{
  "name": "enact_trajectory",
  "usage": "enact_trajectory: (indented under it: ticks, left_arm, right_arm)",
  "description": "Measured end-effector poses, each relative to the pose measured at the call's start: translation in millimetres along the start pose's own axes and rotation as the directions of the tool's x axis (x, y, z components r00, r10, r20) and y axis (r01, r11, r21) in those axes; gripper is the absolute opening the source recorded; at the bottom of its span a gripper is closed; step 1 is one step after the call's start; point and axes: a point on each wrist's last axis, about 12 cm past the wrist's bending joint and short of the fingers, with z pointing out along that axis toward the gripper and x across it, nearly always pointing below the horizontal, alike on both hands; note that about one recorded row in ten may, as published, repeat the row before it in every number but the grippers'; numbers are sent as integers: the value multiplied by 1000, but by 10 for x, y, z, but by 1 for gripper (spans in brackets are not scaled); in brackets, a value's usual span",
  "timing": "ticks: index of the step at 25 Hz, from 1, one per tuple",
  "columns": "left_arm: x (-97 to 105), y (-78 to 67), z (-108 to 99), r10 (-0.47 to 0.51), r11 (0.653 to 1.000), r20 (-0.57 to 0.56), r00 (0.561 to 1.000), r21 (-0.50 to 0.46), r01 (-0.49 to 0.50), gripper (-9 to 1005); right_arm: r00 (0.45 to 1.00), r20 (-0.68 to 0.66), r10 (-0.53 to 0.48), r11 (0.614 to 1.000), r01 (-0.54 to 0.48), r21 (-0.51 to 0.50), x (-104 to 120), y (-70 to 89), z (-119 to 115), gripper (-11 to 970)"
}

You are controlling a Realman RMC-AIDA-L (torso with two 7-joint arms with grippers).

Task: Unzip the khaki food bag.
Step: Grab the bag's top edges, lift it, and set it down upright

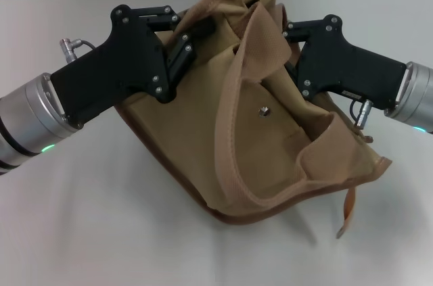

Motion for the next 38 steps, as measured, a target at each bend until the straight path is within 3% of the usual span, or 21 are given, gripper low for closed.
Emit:
enact_trajectory:
  ticks: [8,17,21,23,26,28,29,33,38]
  left_arm:
    - [-1,1,0,3,1000,0,1000,0,-3,60]
    - [-3,6,3,8,1000,5,1000,-9,-8,60]
    - [-11,27,7,13,1000,11,1000,-22,-13,60]
    - [-12,38,9,15,999,13,1000,-33,-14,60]
    - [-12,45,16,16,999,13,1000,-35,-16,60]
    - [-14,60,24,20,999,14,1000,-43,-19,60]
    - [-14,60,24,20,999,14,1000,-43,-19,60]
    - [-19,80,33,23,999,14,1000,-46,-22,60]
    - [-20,88,44,23,999,13,1000,-45,-23,59]
  right_arm:
    - [1000,-10,-4,1000,4,0,11,-5,8,23]
    - [999,-30,15,999,-15,-30,31,65,-82,5]
    - [998,-51,46,999,-47,-20,20,128,-307,12]
    - [997,-46,65,998,-66,-12,-22,236,-553,15]
    - [996,-42,80,997,-81,-8,-59,323,-723,19]
    - [991,-67,113,993,-114,-9,-96,497,-991,23]
    - [991,-67,113,993,-114,-9,-96,497,-991,24]
    - [974,-138,179,984,-175,36,-107,798,-1405,30]
    - [958,-159,238,969,-223,108,-94,890,-1604,38]
